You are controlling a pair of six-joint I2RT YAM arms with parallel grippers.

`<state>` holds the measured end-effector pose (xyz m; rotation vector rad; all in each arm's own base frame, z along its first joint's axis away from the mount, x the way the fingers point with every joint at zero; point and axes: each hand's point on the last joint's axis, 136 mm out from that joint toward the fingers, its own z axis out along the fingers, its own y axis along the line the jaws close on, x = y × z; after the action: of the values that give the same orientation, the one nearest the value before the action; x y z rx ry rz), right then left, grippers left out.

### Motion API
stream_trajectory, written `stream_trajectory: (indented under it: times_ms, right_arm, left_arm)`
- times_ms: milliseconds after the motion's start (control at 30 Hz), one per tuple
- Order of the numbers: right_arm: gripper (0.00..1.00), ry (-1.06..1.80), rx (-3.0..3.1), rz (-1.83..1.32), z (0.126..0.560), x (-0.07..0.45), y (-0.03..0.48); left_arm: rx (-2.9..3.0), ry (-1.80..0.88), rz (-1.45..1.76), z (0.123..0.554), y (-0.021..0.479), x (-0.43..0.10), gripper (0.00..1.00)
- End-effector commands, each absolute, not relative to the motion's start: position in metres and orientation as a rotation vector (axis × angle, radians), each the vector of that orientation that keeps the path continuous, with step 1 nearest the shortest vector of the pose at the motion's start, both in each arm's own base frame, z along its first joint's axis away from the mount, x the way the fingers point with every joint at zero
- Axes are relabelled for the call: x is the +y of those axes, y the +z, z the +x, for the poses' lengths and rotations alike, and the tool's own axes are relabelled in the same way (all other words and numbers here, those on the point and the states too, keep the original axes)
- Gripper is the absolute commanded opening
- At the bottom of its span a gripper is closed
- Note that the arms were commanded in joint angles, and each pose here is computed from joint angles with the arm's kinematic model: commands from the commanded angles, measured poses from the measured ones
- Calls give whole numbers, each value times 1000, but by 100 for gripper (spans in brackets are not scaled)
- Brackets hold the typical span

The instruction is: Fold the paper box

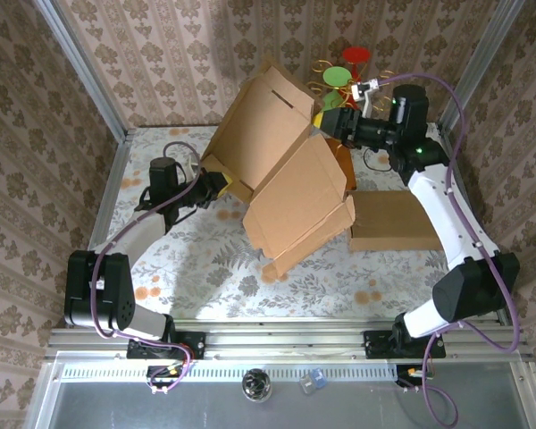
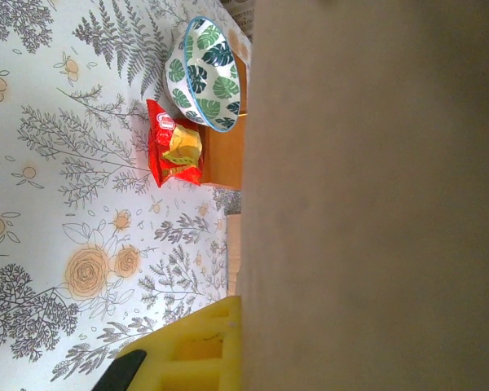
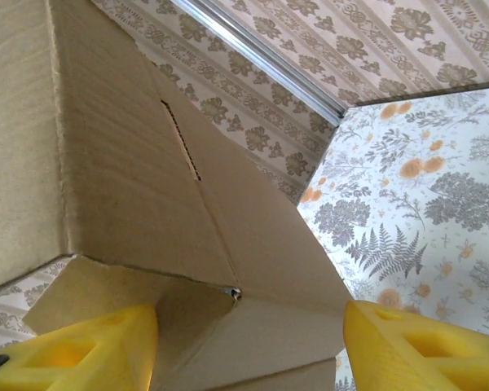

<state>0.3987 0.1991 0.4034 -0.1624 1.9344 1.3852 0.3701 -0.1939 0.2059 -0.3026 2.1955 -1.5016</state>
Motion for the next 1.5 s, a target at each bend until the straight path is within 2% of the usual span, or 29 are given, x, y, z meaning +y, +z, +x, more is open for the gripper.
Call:
stream_trajectory:
  times_ms: [0,167,300,367,433,633,700,900,1000,1133,1300,1467]
  right_arm:
    - [62,1368,1864,-219,401,207,424]
    - [59,1362,1887,-207,407,215,414]
    - [53,1359,1898,-197,411,220,409]
    - [45,1353,1902,-188,411,219,408]
    - [44,1325,1902,-178,408,216,411]
    - [55,1139,1916,-42,395,180,422]
    - [55,1071,1957,32,392,166,415]
    - [54,1022,1850,96,343,133,435]
    - [53,1025,1798,110,332,117,449]
    - [49,1184,1774,40,343,118,471]
    - [51,1258,1838,-122,365,136,469]
    - [56,1294,1783,-259,375,145,479]
  left_arm:
    - [2163,-1544,-257,371,221,-199,0]
    - [2157,-1549,-249,371,223,-201,0]
    - [2154,-1550,-253,372,224,-201,0]
    - [2151,-1548,-260,372,226,-201,0]
    - [2153,-1538,-269,373,225,-199,0]
    - [2164,-1439,-307,371,224,-189,0]
    - [2159,-1410,-310,371,224,-186,0]
    - [2173,-1347,-282,373,225,-177,0]
    - [2193,-1336,-197,373,230,-177,0]
    - [2228,-1390,-36,370,232,-184,0]
    - [2271,-1357,139,370,232,-187,0]
    - [2268,-1395,170,380,230,-185,0]
